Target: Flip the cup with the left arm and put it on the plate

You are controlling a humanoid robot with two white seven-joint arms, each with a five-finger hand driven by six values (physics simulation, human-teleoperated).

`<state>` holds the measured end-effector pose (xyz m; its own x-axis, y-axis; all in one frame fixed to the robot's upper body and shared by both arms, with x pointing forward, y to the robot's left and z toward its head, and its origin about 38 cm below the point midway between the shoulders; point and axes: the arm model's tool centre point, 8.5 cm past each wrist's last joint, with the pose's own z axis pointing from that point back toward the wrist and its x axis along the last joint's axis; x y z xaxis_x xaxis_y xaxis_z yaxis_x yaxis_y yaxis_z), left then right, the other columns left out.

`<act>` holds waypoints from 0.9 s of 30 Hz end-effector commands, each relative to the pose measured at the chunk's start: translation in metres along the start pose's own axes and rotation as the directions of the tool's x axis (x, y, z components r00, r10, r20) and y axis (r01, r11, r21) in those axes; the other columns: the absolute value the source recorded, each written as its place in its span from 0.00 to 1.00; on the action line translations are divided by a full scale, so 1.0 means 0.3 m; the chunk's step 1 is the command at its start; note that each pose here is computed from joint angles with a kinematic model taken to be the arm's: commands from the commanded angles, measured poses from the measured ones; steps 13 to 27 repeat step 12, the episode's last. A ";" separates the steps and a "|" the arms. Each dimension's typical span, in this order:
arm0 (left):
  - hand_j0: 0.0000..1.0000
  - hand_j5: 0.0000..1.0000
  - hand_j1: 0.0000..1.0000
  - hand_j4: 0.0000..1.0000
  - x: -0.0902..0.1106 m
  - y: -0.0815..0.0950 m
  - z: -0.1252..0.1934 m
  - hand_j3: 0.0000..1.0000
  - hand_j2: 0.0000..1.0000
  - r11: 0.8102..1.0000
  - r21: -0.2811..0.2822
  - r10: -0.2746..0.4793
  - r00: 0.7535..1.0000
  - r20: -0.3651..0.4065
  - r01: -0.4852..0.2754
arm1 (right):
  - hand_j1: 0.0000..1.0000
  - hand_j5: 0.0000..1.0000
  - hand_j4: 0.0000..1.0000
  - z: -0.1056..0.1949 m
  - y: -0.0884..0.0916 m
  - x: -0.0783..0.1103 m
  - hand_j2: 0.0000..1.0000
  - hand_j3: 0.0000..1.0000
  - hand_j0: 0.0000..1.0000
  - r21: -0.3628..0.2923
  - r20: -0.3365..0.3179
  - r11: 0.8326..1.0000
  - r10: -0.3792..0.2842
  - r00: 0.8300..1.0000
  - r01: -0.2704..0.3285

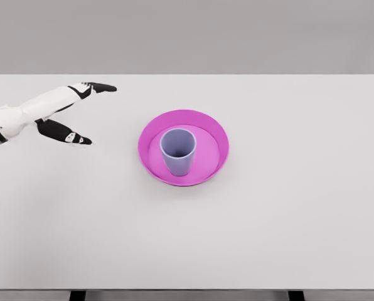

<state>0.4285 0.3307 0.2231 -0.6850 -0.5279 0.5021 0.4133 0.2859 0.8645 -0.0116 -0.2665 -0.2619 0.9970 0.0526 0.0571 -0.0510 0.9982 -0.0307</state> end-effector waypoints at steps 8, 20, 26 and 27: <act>1.00 1.00 1.00 1.00 -0.046 0.106 0.110 1.00 1.00 0.998 0.057 -0.021 0.996 -0.083 0.026 | 1.00 1.00 1.00 0.000 0.000 0.000 1.00 1.00 1.00 0.000 0.000 1.000 0.000 1.000 0.000; 1.00 1.00 1.00 1.00 -0.049 0.085 0.115 1.00 1.00 0.999 0.051 -0.012 0.996 -0.086 0.017 | 1.00 1.00 1.00 0.000 0.000 0.000 1.00 1.00 1.00 0.000 0.000 1.000 0.000 1.000 0.000; 1.00 1.00 1.00 1.00 -0.049 0.085 0.115 1.00 1.00 0.999 0.051 -0.012 0.996 -0.086 0.017 | 1.00 1.00 1.00 0.000 0.000 0.000 1.00 1.00 1.00 0.000 0.000 1.000 0.000 1.000 0.000; 1.00 1.00 1.00 1.00 -0.049 0.085 0.115 1.00 1.00 0.999 0.051 -0.012 0.996 -0.086 0.017 | 1.00 1.00 1.00 0.000 0.000 0.000 1.00 1.00 1.00 0.000 0.000 1.000 0.000 1.000 0.000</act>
